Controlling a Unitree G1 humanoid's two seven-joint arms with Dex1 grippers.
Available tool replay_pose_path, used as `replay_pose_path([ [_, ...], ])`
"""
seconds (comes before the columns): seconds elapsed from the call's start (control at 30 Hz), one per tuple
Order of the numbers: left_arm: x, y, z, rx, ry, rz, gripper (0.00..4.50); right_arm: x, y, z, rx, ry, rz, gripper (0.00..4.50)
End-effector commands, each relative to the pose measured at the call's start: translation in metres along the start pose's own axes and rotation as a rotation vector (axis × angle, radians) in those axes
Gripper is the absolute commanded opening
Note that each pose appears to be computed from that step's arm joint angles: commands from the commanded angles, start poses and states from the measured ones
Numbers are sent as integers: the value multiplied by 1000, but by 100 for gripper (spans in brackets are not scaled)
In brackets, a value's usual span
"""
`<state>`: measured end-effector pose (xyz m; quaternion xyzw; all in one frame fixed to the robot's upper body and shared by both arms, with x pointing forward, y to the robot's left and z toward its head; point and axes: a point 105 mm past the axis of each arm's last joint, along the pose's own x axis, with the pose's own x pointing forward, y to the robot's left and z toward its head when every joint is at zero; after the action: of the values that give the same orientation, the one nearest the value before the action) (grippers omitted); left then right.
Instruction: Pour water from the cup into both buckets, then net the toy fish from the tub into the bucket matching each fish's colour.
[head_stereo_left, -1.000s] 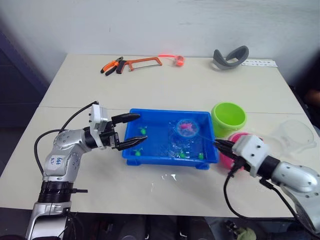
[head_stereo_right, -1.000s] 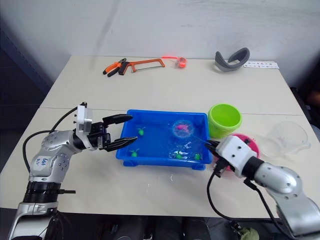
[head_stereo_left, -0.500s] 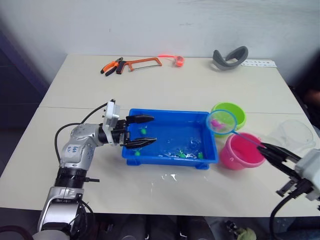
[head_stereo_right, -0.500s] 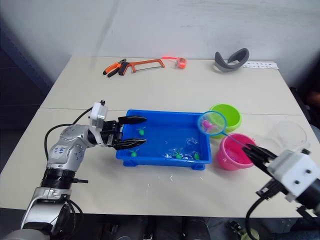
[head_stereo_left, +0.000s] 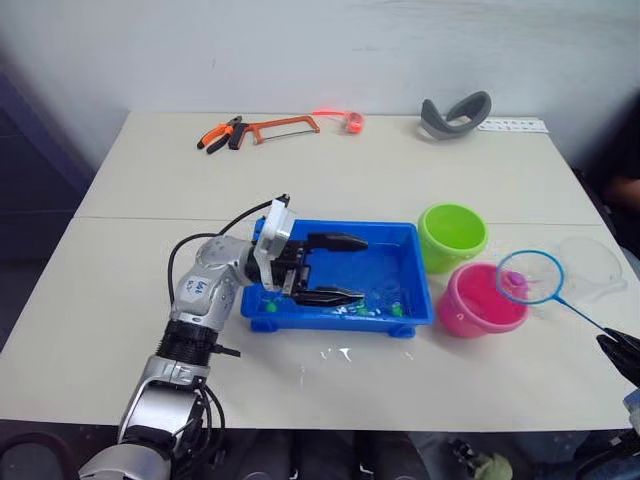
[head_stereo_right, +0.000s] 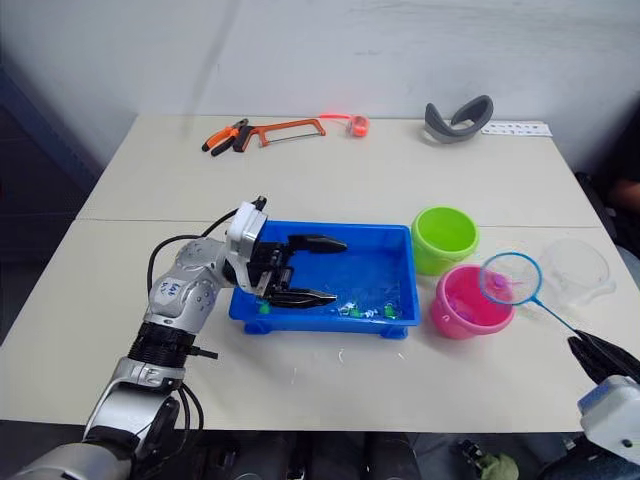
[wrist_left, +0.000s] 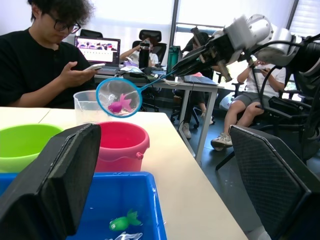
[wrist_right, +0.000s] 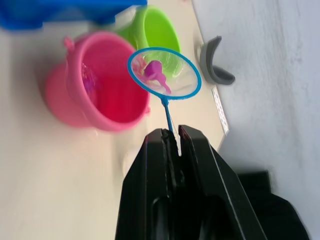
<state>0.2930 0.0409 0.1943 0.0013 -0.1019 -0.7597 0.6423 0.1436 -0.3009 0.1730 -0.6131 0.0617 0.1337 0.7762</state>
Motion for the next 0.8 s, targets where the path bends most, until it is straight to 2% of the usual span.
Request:
replay_pose_path([
  [0.03, 5, -5, 10, 27, -31, -23, 444, 4, 0, -1, -154, -7, -24, 0],
  [0.17, 3, -6, 12, 21, -54, 4, 444, 6, 3, 0, -292, -41, -25, 0],
  [0.3, 2, -6, 12, 22, -64, 17, 444, 8, 1, 5, -534, -84, -20, 0],
  [0.47, 3, -5, 12, 20, -73, 30, 444, 11, -8, -8, -722, -69, -80, 0],
  [0.67, -3, -1, 8, 16, -72, 48, 444, 10, -9, -19, -795, -81, -103, 0],
  [0.8, -9, -1, 4, 16, -68, 62, 444, 5, -12, -20, -710, -99, -161, 0],
])
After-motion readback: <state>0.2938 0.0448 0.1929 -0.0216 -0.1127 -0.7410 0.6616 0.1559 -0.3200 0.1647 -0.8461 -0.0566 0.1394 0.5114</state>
